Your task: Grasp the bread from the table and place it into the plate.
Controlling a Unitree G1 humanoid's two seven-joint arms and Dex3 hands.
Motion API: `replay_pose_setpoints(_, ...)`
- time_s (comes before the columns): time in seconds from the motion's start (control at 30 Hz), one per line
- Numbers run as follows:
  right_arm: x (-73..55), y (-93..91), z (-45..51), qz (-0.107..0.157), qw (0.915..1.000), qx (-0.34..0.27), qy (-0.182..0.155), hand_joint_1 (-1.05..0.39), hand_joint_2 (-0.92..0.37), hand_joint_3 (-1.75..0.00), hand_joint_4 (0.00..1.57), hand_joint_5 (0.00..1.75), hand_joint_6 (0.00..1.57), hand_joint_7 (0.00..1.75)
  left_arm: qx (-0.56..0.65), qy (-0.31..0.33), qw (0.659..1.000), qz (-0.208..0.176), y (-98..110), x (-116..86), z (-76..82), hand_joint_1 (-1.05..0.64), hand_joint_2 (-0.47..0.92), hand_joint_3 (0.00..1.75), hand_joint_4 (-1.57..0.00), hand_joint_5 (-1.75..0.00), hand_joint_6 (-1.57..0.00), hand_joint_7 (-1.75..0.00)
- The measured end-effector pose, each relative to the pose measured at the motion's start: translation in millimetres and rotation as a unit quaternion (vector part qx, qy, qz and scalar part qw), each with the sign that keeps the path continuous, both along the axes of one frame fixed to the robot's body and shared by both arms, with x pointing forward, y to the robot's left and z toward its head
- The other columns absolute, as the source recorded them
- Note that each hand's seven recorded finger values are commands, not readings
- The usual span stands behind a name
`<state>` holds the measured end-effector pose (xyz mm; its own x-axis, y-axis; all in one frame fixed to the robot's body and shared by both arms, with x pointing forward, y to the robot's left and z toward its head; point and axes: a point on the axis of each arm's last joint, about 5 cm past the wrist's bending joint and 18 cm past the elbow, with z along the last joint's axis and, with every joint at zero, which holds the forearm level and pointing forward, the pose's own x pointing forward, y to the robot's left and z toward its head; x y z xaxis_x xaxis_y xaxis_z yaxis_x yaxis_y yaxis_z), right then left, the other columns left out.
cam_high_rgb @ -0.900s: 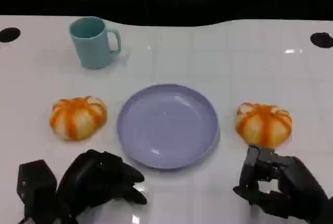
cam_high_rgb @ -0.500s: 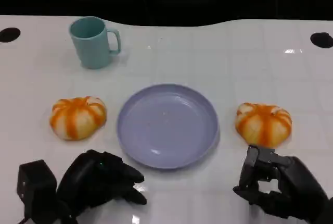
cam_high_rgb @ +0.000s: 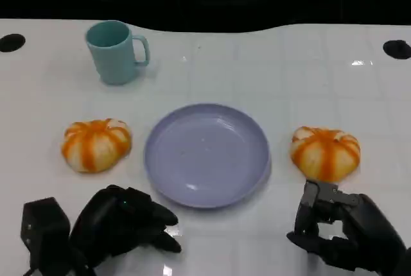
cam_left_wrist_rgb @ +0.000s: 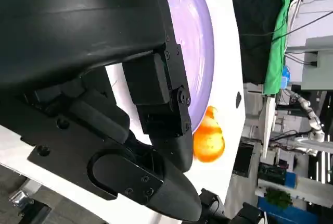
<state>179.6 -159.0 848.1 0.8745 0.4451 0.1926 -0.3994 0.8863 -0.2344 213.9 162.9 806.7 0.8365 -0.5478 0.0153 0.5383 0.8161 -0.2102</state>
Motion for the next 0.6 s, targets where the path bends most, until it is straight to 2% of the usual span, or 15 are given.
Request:
replay_pose_setpoints(0.3, 0.2, -0.2, 0.8, 0.000, 1.0000, 0.000, -0.002, -0.45, -0.92, -0.18, 0.79, 1.75, 0.63, 1.61, 0.001, -0.001, 1.000, -0.001, 0, 0, 0.2, -1.05, 0.79, 0.00, -1.57, -0.23, -1.56, -0.01)
replay_pose_setpoints(0.33, 0.2, -0.2, 0.9, 0.000, 1.0000, -0.001, -0.002, -0.46, -0.92, -0.20, 0.70, 1.74, 0.51, 1.55, 0.001, -0.001, 1.000, -0.001, 0, 0, 0.2, -1.05, 0.79, 0.00, -1.57, -0.23, -1.56, 0.00)
replay_pose_setpoints(0.43, 1.5, -1.3, 2.9, -0.005, 0.9999, -0.003, -0.009, -0.46, -0.92, -0.21, 0.64, 1.75, 0.44, 1.51, 0.001, -0.001, 1.000, -0.001, 0, 0, 0.2, -1.05, 0.80, 0.01, -1.57, -0.23, -1.55, 0.00)
replay_pose_setpoints(0.47, 2.5, -2.2, 4.1, -0.009, 0.9999, -0.003, -0.013, -0.45, -0.92, -0.14, 0.42, 1.34, 0.34, 1.06, 0.001, -0.001, 1.000, -0.001, 0, 0, 0.2, -1.05, 0.80, 0.01, -1.57, -0.23, -1.55, 0.00)
replay_pose_setpoints(0.5, 3.9, -3.7, 6.5, -0.011, 0.9998, -0.007, -0.018, -0.44, -0.92, -0.10, 0.35, 1.16, 0.34, 0.82, 0.001, -0.001, 1.000, -0.001, 0, 0, 0.2, -1.05, 0.80, 0.01, -1.57, -0.23, -1.55, 0.00)
replay_pose_setpoints(0.57, 9.4, -11.3, 16.5, -0.019, 0.9986, -0.027, -0.040, -0.45, -0.92, -0.08, 0.29, 1.00, 0.33, 0.61, 0.001, -0.001, 1.000, -0.001, 0, 0, 0.2, -1.05, 0.80, 0.01, -1.57, -0.23, -1.55, 0.00)
replay_pose_setpoints(0.6, 13.3, -15.6, 22.8, -0.027, 0.9975, -0.037, -0.054, -0.45, -0.92, -0.07, 0.28, 0.98, 0.33, 0.58, 0.001, -0.001, 1.000, -0.001, 0, 0, 0.2, -1.05, 0.80, 0.01, -1.57, -0.23, -1.55, 0.00)
